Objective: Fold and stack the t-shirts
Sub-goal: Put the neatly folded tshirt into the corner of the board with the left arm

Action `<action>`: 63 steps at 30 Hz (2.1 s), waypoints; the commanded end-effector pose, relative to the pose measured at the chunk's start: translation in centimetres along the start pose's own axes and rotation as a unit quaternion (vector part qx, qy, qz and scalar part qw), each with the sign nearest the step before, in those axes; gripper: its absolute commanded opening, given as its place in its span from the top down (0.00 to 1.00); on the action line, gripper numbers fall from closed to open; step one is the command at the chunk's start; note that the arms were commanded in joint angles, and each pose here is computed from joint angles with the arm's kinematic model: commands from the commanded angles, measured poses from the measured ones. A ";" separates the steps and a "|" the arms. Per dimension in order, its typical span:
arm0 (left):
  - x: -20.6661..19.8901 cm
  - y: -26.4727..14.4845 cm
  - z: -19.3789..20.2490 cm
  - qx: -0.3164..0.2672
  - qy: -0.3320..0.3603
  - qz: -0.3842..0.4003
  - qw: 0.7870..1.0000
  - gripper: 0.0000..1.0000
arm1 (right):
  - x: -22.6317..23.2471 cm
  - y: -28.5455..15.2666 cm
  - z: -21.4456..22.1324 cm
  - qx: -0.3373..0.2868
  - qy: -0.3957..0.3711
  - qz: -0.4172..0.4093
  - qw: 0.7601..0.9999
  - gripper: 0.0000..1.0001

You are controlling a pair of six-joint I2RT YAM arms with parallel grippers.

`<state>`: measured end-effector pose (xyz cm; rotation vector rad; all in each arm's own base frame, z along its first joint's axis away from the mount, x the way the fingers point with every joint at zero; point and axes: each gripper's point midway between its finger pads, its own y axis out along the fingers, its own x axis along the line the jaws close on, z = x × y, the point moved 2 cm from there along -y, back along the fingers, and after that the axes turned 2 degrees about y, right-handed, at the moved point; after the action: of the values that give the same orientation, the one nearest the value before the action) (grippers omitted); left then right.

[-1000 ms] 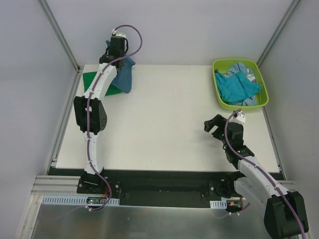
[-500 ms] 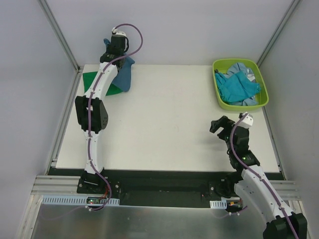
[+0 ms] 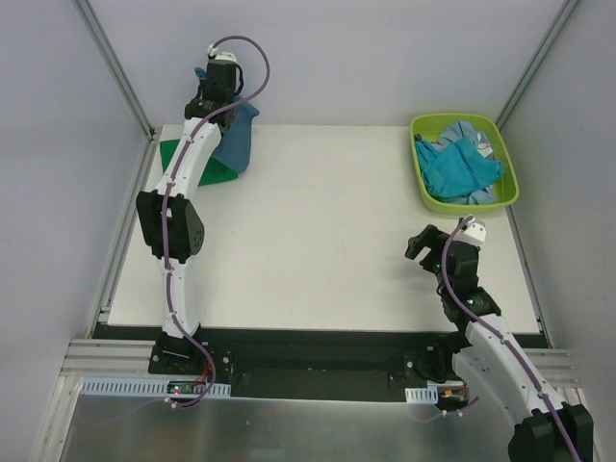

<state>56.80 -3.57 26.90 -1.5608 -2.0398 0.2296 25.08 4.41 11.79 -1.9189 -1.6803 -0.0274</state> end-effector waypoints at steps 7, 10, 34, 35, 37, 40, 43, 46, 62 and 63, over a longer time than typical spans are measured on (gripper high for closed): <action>2.0 -2.0 -2.3 -0.029 -0.034 -0.009 0.999 1.00 | 0.3 0.0 -2.0 -0.026 -0.002 0.007 1.000 0.04; 2.5 -1.0 -1.5 -0.017 -0.021 -0.033 0.999 1.00 | 0.1 0.1 -2.0 -0.026 -0.004 0.014 1.000 0.04; 6.2 7.4 7.9 0.095 -0.024 -0.075 0.992 1.00 | -0.5 1.0 -1.4 -0.007 -0.012 0.039 0.999 0.04; 6.5 7.8 8.3 0.100 -0.025 -0.077 0.992 1.00 | -0.6 1.0 -1.4 -0.006 -0.013 0.041 0.999 0.04; 6.9 8.3 9.0 0.108 -0.028 -0.079 0.991 1.00 | -0.7 1.0 -1.4 -0.007 -0.014 0.045 0.999 0.04; 7.9 9.2 10.3 0.121 -0.036 -0.080 0.989 1.00 | -0.9 1.2 -1.4 -0.004 -0.015 0.049 0.999 0.04; 8.3 10.1 11.7 0.135 -0.031 -0.082 0.987 0.86 | -0.9 1.3 -1.3 -0.002 -0.016 0.052 0.999 0.04; 9.5 11.1 12.7 0.145 -0.026 -0.098 0.984 0.33 | -0.8 1.4 -1.2 0.004 -0.018 0.052 0.999 0.04; 6.8 0.9 5.1 0.062 -0.181 0.091 0.977 0.01 | -0.5 0.4 -1.5 -0.006 -0.008 0.030 0.999 0.04; 6.0 -0.4 4.9 0.061 -0.193 0.116 0.972 0.01 | -0.4 0.2 -1.5 -0.010 -0.006 0.025 1.000 0.04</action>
<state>55.02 8.01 16.68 -1.4287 -2.0626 0.6955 25.31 3.30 10.61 -1.9742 -1.5947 0.0819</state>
